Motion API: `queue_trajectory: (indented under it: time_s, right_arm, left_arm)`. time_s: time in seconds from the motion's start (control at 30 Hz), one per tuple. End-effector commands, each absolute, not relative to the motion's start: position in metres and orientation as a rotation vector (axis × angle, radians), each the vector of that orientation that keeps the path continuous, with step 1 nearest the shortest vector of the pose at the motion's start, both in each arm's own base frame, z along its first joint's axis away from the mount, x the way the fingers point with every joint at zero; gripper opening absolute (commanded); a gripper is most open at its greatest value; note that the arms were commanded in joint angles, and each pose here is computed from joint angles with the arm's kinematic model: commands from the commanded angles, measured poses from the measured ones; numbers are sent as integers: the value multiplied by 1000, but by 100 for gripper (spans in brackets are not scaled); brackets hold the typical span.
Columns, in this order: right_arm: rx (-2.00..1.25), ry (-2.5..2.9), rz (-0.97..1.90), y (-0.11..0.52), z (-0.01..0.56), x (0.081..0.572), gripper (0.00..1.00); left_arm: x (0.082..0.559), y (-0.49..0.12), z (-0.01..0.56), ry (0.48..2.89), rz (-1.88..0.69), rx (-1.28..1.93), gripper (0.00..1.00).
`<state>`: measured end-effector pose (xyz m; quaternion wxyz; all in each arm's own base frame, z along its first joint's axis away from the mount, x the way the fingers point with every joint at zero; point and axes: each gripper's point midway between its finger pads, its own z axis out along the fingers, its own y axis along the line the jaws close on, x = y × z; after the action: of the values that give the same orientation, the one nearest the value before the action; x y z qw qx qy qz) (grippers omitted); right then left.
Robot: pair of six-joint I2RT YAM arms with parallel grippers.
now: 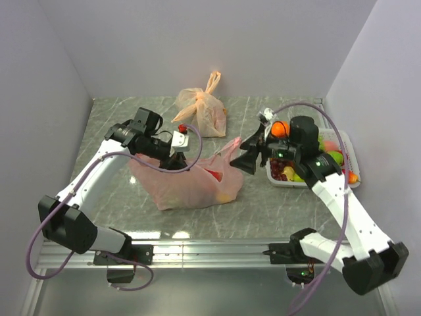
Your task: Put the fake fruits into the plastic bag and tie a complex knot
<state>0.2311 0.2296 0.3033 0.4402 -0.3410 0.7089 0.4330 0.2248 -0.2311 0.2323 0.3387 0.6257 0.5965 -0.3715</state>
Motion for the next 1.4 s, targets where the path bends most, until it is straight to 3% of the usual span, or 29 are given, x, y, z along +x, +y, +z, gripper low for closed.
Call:
queue_trajectory:
  time_s: [0.0, 0.37, 0.73, 0.83, 0.87, 0.97, 1.37]
  right_arm:
    - [-938, 1574, 966, 219, 321, 214, 96]
    - [-1117, 1385, 707, 232, 292, 224, 100]
    - [-1084, 1286, 759, 258, 314, 239, 99]
    - [-1034, 1239, 802, 261, 340, 236, 76]
    - [-1012, 1259, 827, 262, 343, 237, 53]
    - [-911, 1372, 827, 261, 339, 253, 0]
    - [-455, 1861, 988, 231, 257, 302, 0]
  left_arm:
    - [217, -235, 250, 1514, -1031, 1616, 1]
    - [215, -236, 254, 1496, -1041, 1618, 1]
    - [207, -237, 243, 1508, -1049, 1662, 1]
    - [210, -238, 238, 1519, -1015, 1659, 1]
    - [211, -239, 237, 1520, -1005, 1658, 1]
    - [215, -239, 234, 1519, -948, 1645, 2]
    - [205, -228, 146, 1559, -782, 1775, 1]
